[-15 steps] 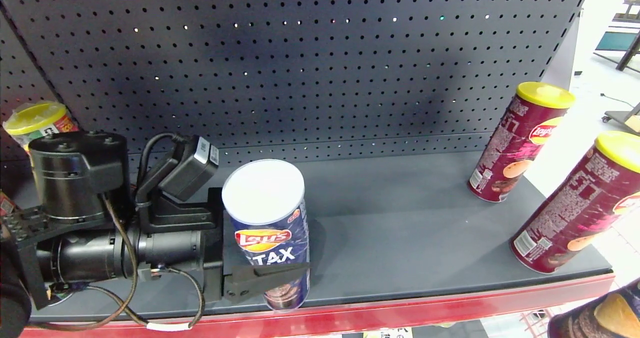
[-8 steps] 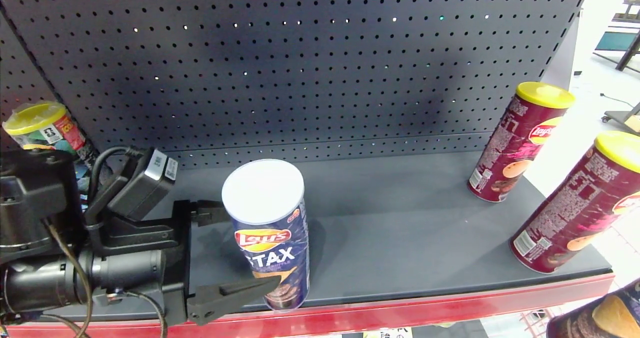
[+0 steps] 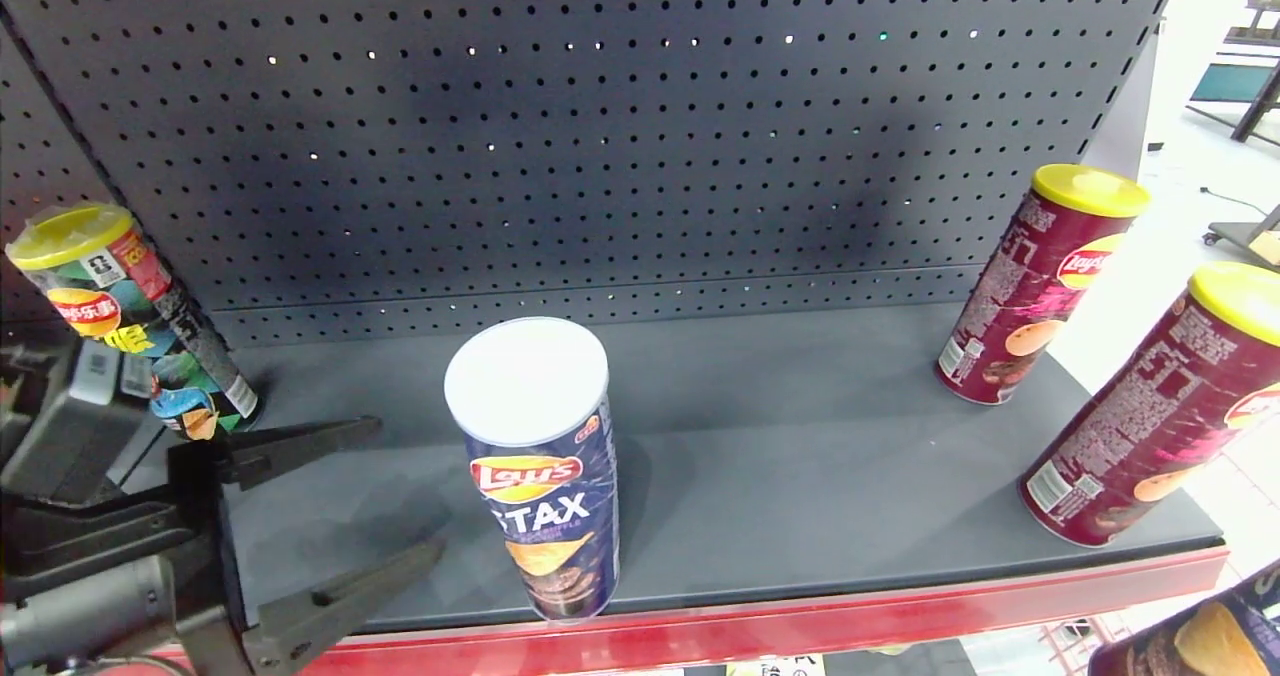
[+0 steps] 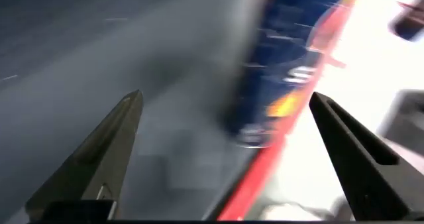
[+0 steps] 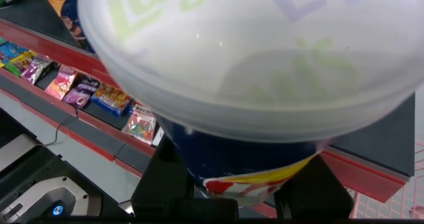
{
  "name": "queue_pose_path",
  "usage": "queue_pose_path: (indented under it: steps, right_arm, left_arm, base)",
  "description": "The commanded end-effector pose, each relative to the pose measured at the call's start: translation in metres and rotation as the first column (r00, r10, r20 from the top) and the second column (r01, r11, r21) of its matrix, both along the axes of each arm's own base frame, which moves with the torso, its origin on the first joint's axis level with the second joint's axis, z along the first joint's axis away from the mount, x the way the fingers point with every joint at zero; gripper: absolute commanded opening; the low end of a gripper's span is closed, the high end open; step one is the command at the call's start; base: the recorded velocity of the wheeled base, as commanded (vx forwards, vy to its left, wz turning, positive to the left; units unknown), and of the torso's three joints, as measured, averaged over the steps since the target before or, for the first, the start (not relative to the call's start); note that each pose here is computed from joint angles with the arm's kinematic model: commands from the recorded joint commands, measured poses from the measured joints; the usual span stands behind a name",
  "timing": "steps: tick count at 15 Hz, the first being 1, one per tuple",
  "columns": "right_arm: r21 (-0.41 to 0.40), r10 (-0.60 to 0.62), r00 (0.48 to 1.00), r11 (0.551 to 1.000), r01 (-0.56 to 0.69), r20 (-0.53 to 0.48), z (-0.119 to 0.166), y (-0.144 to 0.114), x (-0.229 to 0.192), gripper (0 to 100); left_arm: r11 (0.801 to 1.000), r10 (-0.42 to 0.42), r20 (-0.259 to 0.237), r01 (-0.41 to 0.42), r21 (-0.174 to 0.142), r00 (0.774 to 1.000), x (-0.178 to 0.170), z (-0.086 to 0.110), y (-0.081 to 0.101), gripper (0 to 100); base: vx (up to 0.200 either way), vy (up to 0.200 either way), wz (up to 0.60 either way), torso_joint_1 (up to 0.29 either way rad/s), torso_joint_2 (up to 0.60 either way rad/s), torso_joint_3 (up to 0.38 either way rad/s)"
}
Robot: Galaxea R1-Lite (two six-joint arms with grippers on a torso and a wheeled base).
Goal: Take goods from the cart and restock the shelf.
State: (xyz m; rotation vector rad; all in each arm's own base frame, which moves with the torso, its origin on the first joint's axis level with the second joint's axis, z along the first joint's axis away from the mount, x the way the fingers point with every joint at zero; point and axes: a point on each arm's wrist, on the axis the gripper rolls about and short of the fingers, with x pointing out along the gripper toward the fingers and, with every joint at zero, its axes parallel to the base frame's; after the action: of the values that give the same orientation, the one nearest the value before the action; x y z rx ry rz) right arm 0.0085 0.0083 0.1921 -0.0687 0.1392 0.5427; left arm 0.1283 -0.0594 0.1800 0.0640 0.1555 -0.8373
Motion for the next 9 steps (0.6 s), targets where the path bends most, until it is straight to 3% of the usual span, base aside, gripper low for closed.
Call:
queue_pose_path:
  steps: [1,2,4,6,7,9]
  right_arm:
    - [0.0,0.001,1.0,1.0,-0.001,0.001,-0.001,0.0,0.0,0]
    - [0.0,0.001,1.0,1.0,-0.001,0.001,-0.001,0.0,0.0,0]
    - [-0.001,0.0,1.0,1.0,0.0,-0.001,-0.001,0.0,0.0,0]
    - [-0.001,0.003,1.0,1.0,-0.003,-0.002,-0.001,0.0,0.0,0]
    - [-0.002,0.003,1.0,1.0,-0.003,-0.005,-0.002,0.0,0.0,0]
    - [-0.001,0.001,1.0,1.0,-0.001,-0.002,-0.001,0.0,0.0,0]
  left_arm:
    - [0.986,0.166,0.072,-0.163,-0.045,0.984,-0.027,0.011,0.015,100]
    - [0.976,0.215,0.077,-0.212,-0.043,0.974,-0.032,0.011,0.018,100]
    - [0.921,0.388,0.073,-0.389,0.005,0.919,-0.047,0.012,0.028,100]
    - [0.859,0.491,0.108,-0.501,0.102,0.864,-0.057,0.007,0.035,100]
    - [0.817,0.539,0.133,-0.554,0.16,0.832,-0.064,0.002,0.039,100]
    - [0.811,0.542,0.145,-0.561,0.167,0.827,-0.07,-0.002,0.041,100]
  base:
    - [0.0,0.0,0.0,0.0,0.0,0.0]
    - [0.0,0.0,0.0,0.0,0.0,0.0]
    - [0.0,0.0,0.0,0.0,0.0,0.0]
    - [0.0,0.0,0.0,0.0,0.0,0.0]
    - [0.0,0.0,0.0,0.0,0.0,0.0]
    - [0.0,0.0,0.0,0.0,0.0,0.0]
